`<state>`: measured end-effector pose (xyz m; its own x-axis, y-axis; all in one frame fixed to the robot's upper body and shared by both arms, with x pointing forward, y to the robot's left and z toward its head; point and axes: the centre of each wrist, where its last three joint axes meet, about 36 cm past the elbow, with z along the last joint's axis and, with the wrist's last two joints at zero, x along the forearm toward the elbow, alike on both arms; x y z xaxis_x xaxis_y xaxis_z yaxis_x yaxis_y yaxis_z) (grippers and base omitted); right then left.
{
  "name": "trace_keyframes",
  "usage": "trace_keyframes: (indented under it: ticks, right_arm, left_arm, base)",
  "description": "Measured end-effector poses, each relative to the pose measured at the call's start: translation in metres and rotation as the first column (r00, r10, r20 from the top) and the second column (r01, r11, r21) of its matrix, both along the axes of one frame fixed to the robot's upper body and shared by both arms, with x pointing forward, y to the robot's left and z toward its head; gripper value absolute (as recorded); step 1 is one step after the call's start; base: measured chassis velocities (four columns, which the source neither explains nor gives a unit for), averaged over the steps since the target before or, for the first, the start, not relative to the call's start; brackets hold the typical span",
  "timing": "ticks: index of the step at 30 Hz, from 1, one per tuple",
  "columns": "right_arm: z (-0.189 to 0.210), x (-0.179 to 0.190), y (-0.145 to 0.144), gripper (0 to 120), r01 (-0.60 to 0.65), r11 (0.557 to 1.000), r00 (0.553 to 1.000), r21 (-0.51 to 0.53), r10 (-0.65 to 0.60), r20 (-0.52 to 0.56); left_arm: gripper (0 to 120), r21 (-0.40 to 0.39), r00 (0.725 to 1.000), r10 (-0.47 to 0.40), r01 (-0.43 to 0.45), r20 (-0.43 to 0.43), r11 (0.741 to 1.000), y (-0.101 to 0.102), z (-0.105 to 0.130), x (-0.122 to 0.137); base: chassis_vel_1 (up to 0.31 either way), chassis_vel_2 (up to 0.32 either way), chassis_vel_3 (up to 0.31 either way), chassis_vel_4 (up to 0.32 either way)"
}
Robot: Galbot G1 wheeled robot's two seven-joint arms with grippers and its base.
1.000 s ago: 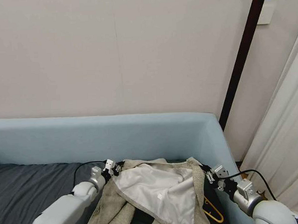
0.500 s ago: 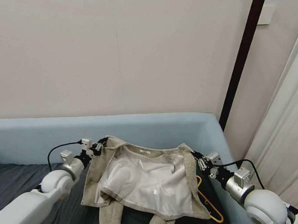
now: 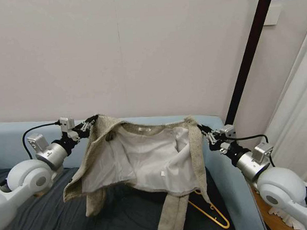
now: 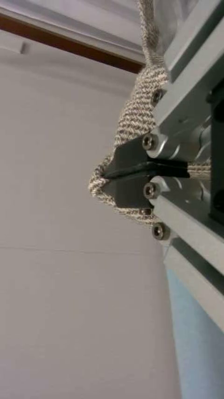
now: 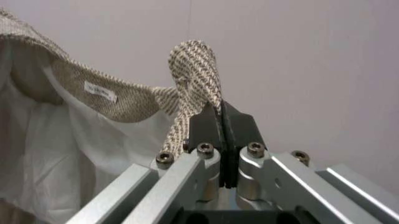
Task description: Pick up the clothes from the sofa and hang them on the clothes hanger.
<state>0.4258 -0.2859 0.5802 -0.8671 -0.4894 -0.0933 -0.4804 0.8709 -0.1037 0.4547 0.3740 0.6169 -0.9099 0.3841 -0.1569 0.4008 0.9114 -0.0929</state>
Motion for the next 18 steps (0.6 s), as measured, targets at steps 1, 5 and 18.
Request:
trace_keyframes:
  ticks: [1, 5, 18]
  right_arm:
    - [0.005, -0.005, 0.001, 0, -0.007, 1.000, 1.000, 0.004, 0.007, -0.001]
    - [0.014, -0.021, 0.008, 0, -0.038, 0.999, 0.999, 0.018, 0.038, -0.012]
    - [0.039, -0.051, 0.026, 0, -0.096, 0.993, 0.995, 0.070, 0.098, -0.019]
  left_arm:
    - [0, 0.003, 1.000, -0.002, 0.002, 0.010, 1.000, -0.001, 0.007, -0.007]
    - [0, 0.005, 1.000, -0.021, 0.020, 0.021, 1.000, -0.013, 0.023, -0.028]
    - [0, -0.015, 0.996, 0.085, -0.086, -0.020, 0.996, -0.022, 0.067, -0.050]
  base:
    - [0.000, 0.000, 0.000, 0.000]
    - [0.000, 0.000, 0.000, 0.000]
    - [0.000, 0.000, 0.000, 0.000]
